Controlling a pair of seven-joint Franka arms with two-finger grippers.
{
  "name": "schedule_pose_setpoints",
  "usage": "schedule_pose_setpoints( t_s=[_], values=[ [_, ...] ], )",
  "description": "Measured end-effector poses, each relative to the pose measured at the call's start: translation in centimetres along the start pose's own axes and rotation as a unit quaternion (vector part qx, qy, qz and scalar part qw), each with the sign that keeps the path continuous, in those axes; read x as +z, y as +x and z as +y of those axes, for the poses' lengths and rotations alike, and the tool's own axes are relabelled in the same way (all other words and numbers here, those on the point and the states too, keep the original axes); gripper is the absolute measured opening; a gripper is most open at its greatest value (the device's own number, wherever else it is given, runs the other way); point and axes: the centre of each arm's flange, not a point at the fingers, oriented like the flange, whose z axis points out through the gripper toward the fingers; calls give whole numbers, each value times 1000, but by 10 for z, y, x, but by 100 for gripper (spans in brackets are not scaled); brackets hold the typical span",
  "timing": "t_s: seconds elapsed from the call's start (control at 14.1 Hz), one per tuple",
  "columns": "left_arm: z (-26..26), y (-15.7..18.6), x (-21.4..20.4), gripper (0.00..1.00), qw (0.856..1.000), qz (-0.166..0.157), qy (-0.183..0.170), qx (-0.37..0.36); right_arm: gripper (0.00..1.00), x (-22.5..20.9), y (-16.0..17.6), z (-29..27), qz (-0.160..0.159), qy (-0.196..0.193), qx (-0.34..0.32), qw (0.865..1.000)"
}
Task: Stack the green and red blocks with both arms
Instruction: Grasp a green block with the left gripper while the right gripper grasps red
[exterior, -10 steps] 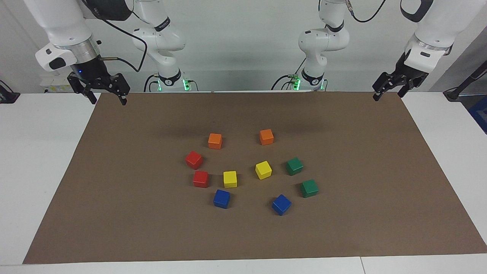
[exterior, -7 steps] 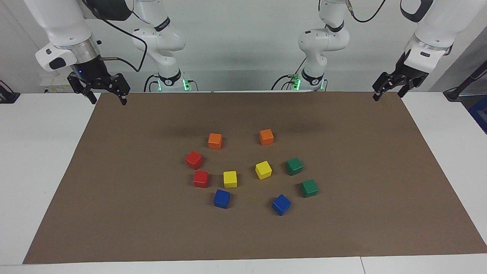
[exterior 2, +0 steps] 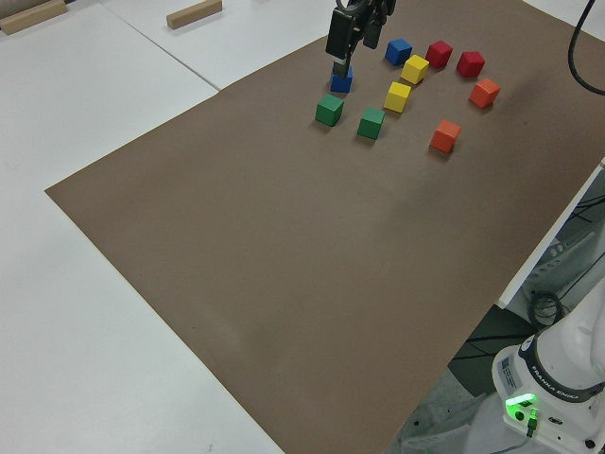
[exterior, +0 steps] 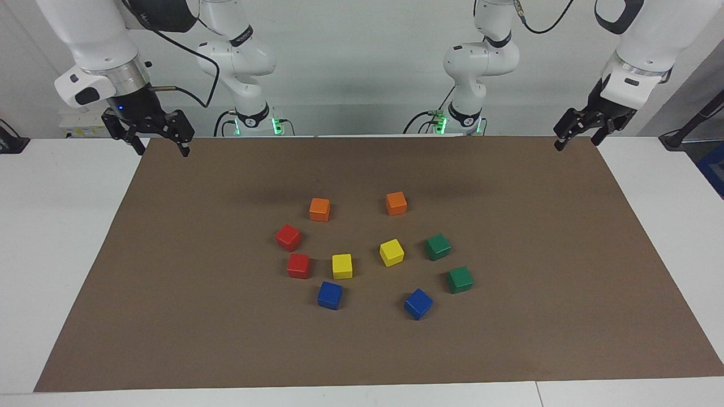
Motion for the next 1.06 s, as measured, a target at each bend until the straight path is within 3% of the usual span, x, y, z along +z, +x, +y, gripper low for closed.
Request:
schedule_pose_setpoints(
  t_s=[0.28, 0.64, 0.92, 1.06],
  values=[
    [72, -3, 43, 100, 998, 8, -3, -56, 100, 33, 7, -48, 19, 5, 43, 999],
    [155, -4, 120, 100, 998, 0, -5, -68, 100, 122, 10, -124, 30, 16, 73, 997],
    [188, 16, 187, 100, 995, -17, -16, -93, 100, 180, 11, -165, 39, 23, 57, 997],
    [199, 27, 209, 100, 993, -23, -20, -112, 100, 201, 17, -169, 44, 28, 91, 994]
  ],
)
